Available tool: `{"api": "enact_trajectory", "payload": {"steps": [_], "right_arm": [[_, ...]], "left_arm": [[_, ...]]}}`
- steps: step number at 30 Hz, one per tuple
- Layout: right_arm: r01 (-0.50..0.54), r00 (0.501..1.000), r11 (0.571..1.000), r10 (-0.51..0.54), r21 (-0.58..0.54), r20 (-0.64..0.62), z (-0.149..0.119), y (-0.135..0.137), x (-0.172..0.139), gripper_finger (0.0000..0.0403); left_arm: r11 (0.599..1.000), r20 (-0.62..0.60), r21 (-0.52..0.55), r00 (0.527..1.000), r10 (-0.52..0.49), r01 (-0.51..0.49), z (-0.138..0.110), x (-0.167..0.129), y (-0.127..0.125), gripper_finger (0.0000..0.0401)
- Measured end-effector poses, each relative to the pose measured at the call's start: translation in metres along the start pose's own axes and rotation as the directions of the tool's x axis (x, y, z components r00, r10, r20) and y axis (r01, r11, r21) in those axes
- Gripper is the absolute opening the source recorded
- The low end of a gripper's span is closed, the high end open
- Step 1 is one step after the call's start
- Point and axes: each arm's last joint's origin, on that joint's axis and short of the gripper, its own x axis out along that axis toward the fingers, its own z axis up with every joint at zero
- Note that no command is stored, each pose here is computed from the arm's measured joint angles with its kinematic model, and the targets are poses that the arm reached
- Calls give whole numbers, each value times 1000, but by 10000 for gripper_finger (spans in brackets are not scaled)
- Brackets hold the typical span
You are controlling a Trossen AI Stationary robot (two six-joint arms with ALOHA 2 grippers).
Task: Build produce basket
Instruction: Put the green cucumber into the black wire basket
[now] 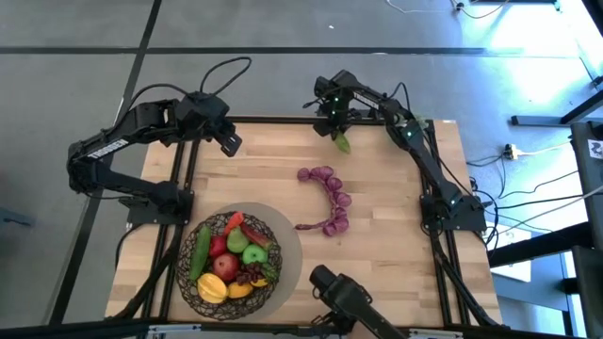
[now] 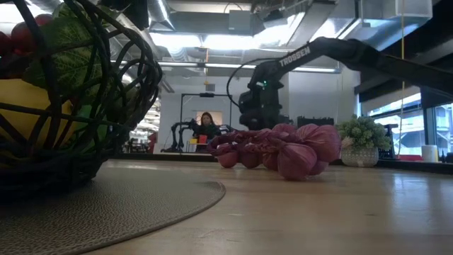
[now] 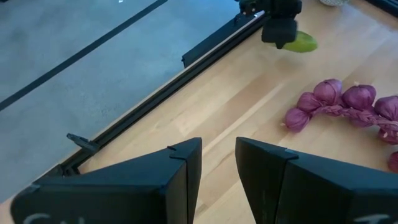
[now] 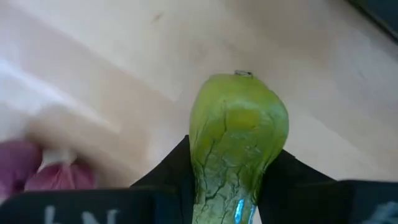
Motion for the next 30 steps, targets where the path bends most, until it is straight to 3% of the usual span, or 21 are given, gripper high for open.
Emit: {"api": "enact_trajectory", "payload": {"steps": [12,21,25,30], "right_arm": [[-68,995,986,77,-149,57,-38,44,-47,107],[-54,972,905,145,-423,185,-96,120,-85,107],[9,938,826,189,-564,292,-125,156,-99,107],[41,896,725,277,-687,346,-150,193,-103,107]], "left_arm": [[999,-27,12,999,-29,30,-2,0,0,88],[971,-106,190,987,-123,142,-7,0,-2,88],[888,-129,396,972,-197,233,-7,-1,-4,88],[722,-181,629,957,-225,289,-5,14,-14,88]]}}
